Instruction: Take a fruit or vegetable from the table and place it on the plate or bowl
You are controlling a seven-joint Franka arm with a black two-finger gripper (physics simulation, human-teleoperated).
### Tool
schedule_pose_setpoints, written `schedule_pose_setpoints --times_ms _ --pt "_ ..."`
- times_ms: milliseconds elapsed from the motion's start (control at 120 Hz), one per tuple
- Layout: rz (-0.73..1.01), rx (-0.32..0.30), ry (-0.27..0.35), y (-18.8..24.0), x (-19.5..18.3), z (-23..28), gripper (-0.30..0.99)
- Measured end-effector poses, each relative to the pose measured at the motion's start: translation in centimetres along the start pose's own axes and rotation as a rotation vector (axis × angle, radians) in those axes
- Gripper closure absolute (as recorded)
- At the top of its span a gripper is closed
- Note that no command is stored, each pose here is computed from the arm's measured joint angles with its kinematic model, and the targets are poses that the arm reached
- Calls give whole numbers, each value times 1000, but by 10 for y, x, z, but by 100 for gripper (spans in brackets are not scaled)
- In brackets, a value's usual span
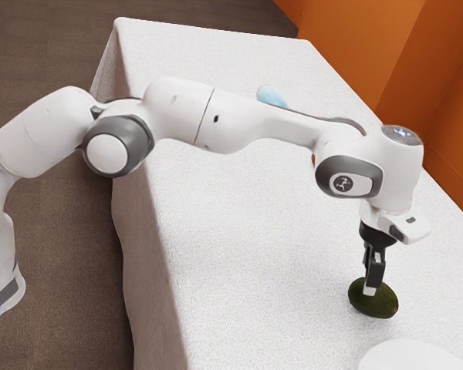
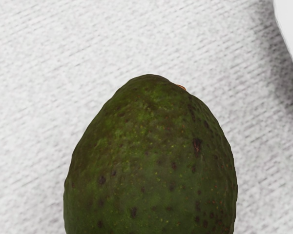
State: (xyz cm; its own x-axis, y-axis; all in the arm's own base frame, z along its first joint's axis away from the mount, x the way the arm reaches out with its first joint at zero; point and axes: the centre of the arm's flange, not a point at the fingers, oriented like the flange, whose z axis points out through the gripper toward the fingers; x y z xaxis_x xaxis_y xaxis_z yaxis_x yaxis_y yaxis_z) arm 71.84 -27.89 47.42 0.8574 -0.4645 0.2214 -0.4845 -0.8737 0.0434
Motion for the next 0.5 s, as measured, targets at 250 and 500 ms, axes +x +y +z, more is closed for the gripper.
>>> schedule_pose_setpoints --times_ms 250,500 --pt "1 -24 36 -2 6 31 0" --pt "-6 -32 68 -9 10 64 0"
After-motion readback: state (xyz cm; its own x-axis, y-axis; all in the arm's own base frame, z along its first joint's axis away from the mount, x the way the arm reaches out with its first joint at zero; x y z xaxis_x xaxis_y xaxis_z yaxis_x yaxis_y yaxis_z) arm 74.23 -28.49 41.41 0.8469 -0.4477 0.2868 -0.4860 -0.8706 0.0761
